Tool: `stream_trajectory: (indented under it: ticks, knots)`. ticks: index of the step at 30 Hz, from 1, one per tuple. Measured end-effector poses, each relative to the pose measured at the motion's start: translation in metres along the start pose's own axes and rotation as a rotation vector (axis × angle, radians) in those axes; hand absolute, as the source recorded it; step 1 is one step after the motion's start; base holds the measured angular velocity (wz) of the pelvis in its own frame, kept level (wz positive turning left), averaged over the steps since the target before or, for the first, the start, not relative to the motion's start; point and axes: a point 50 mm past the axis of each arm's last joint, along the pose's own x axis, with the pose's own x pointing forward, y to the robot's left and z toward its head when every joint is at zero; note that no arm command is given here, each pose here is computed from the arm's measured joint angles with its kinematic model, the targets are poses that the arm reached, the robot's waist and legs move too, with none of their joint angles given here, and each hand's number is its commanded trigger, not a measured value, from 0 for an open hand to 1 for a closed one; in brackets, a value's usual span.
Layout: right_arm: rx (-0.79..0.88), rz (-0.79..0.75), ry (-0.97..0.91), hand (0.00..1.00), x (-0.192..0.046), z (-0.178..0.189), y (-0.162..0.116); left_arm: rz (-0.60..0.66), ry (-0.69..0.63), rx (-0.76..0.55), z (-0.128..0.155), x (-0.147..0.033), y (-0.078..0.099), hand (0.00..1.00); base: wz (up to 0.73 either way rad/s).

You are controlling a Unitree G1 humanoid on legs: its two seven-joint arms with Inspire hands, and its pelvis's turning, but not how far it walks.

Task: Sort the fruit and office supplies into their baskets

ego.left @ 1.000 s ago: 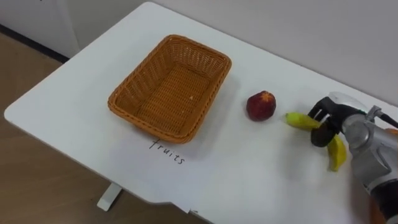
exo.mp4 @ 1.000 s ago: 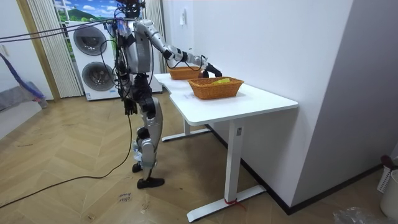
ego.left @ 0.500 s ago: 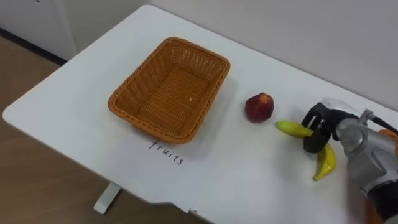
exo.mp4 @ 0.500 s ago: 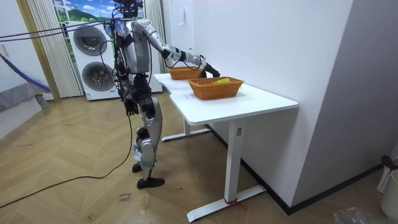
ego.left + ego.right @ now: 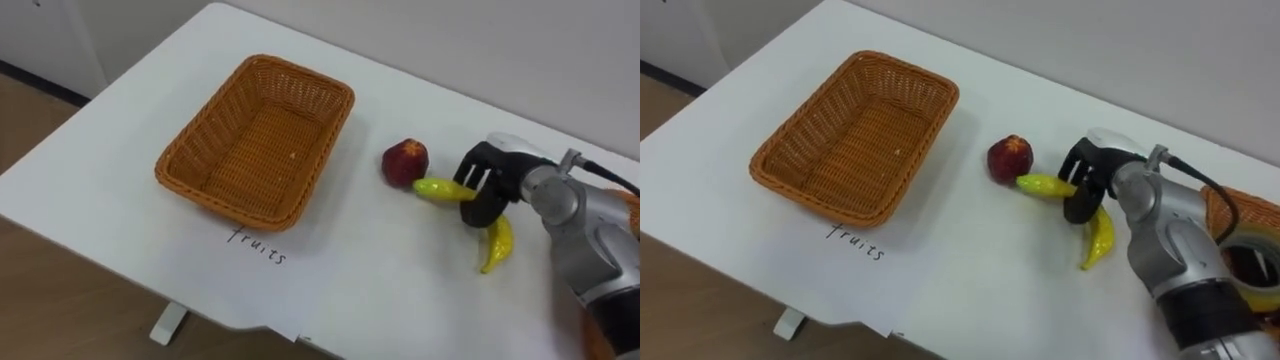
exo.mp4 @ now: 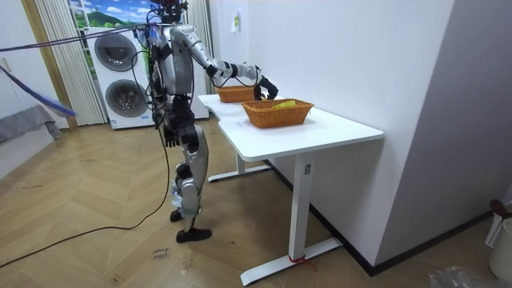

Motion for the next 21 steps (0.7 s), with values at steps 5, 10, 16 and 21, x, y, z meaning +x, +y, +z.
stream_trajectory:
  ticks: [5,10,16,21]
  knots:
    - [-0.004,-0.092,-0.095,1.0,-0.011,0.017,-0.02,0.0,-0.01,-0.015,-0.001,0.0,-0.001,0.0,-0.07]
    - [0.006,-0.184,-0.179,1.0,-0.024,0.03,-0.04,-0.005,0.017,-0.025,-0.01,0.0,-0.003,0.0,0.04]
    - [-0.013,-0.23,-0.24,1.0,-0.036,0.042,-0.053,-0.01,0.021,-0.029,-0.011,0.0,-0.005,0.0,0.0]
    - [-0.015,-0.254,-0.294,1.0,-0.044,0.052,-0.061,-0.014,0.013,-0.043,-0.007,0.001,-0.006,0.0,-0.01]
